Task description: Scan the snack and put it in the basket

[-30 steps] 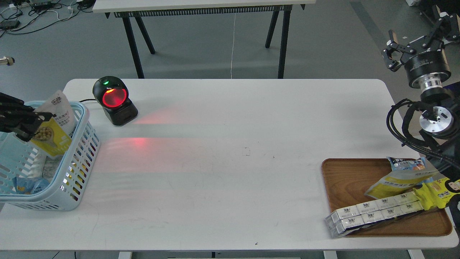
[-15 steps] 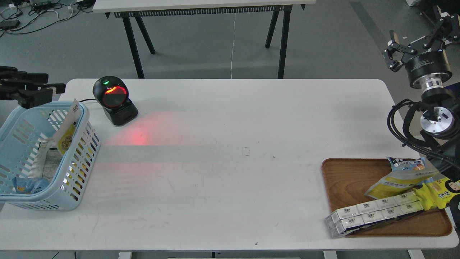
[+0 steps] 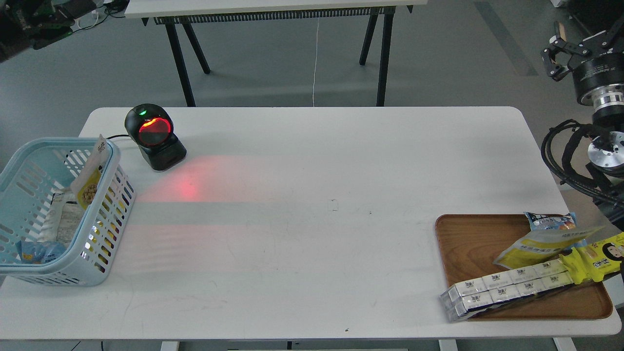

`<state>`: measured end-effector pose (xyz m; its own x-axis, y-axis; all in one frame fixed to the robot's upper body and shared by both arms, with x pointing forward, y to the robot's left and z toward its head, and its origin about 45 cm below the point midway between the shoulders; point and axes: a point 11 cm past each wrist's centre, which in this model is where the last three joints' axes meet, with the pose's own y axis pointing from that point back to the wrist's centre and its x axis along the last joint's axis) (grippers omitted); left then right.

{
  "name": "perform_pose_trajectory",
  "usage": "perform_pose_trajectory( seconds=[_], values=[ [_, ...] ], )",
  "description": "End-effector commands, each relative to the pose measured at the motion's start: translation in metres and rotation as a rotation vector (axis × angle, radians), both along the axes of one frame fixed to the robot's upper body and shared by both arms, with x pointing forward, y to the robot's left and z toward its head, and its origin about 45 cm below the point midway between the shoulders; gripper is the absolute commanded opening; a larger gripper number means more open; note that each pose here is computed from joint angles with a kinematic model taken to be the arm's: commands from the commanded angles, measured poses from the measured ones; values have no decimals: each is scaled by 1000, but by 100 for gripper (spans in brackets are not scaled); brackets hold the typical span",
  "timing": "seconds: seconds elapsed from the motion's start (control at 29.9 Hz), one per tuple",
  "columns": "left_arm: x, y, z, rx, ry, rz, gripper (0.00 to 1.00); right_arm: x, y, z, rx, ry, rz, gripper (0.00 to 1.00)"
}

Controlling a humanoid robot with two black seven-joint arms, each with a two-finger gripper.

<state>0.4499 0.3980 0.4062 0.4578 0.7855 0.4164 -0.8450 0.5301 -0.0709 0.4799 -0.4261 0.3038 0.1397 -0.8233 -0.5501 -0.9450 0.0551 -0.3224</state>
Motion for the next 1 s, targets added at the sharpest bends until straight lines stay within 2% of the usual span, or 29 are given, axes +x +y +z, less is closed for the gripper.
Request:
perform_pose_trajectory(
  seconds=[0.0,0.13,0.3,0.33,0.5,0.64,0.77,0.97],
  values=[
    [27,5,-8,-264,-15,95,99,1,0,2,0,-5,2,100],
    [46,21,-30,-499,-15,239,99,3,2,8,28,-25,-2,100],
    [53,32,-51,-706,-25,356,99,6,4,8,107,-28,-7,99],
    [54,31,-51,-757,-32,362,99,7,9,6,111,-23,4,100],
    [60,15,-73,-949,78,370,99,11,21,-1,118,27,54,100],
    [54,12,-101,-961,126,392,99,13,33,-7,132,39,76,100],
    [59,-14,-113,-1002,162,361,100,14,44,-16,124,70,104,100],
    [56,-24,-131,-1026,192,365,100,16,52,-18,125,84,131,100]
  ],
)
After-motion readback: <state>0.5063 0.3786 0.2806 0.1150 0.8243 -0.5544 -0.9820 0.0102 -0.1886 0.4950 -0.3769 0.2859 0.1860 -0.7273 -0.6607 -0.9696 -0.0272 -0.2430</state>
